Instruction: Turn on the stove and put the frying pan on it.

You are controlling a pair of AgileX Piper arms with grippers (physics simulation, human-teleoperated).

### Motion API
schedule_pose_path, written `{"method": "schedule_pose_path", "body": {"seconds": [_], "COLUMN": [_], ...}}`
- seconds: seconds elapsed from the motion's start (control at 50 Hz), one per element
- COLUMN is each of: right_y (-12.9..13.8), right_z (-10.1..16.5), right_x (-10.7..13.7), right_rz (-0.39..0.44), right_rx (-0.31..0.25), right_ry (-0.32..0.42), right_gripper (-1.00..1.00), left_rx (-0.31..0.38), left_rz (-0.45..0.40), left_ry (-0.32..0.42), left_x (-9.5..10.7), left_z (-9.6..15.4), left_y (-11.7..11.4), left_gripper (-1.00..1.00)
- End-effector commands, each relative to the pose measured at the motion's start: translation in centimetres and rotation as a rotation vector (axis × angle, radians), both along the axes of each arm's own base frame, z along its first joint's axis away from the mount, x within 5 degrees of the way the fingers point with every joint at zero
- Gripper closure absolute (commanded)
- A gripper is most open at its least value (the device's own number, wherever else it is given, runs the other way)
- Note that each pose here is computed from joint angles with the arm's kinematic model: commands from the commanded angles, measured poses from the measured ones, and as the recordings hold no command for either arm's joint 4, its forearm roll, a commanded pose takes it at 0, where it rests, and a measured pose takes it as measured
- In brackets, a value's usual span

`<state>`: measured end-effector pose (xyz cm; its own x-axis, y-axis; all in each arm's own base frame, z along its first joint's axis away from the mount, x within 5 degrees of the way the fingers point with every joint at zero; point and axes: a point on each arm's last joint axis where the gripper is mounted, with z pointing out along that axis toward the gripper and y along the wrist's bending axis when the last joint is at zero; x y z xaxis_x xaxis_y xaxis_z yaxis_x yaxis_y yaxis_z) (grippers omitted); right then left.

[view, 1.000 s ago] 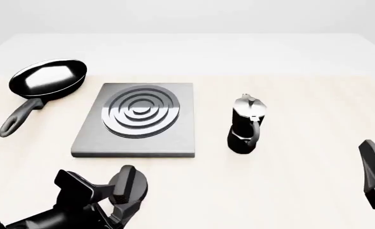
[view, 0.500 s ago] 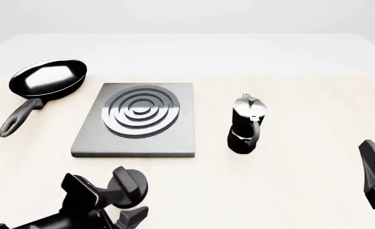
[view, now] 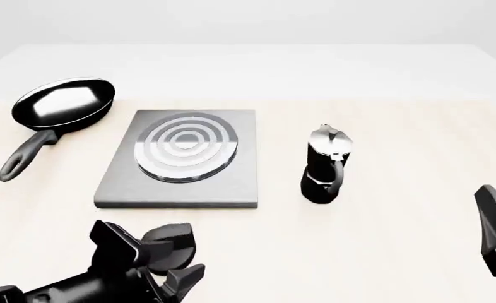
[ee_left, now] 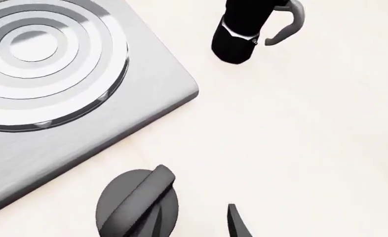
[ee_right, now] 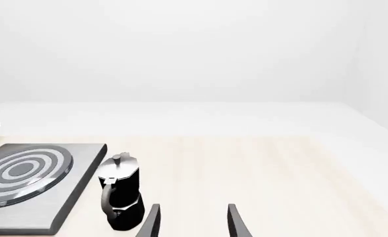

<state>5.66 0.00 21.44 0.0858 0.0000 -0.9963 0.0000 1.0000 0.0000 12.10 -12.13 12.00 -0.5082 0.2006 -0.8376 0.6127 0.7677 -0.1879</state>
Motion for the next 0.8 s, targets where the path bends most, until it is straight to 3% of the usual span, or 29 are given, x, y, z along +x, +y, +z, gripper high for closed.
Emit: {"method": "schedule_pose_path", "body": {"seconds": [0.02,0.36,0.6,0.8], "right_y": [0.0,0.0,0.0,0.0], "right_z": [0.0,0.0,0.0,0.0], "right_x": [0.0,0.0,0.0,0.0], "right_rz": [0.0,0.0,0.0,0.0], "right_rx": [0.0,0.0,0.0,0.0], "right_ry": [0.0,0.0,0.0,0.0], "right_gripper": [-1.0,-1.0,-1.0,-1.0], "left_rx": [-0.022,-0.075,-0.064,-0.065], "left_rz": [0.012,-0.055,-0.028,-0.003], "left_ry": [-0.029,-0.142,-0.26,-0.292], "left_x": [0.5,-2.4,-3.3,-3.6], "left_z": [1.2,6.7,10.1,11.8], "left_y": [-0.2,1.8,3.9,4.6], "left_gripper": [-1.0,-1.0,-1.0,-1.0]}}
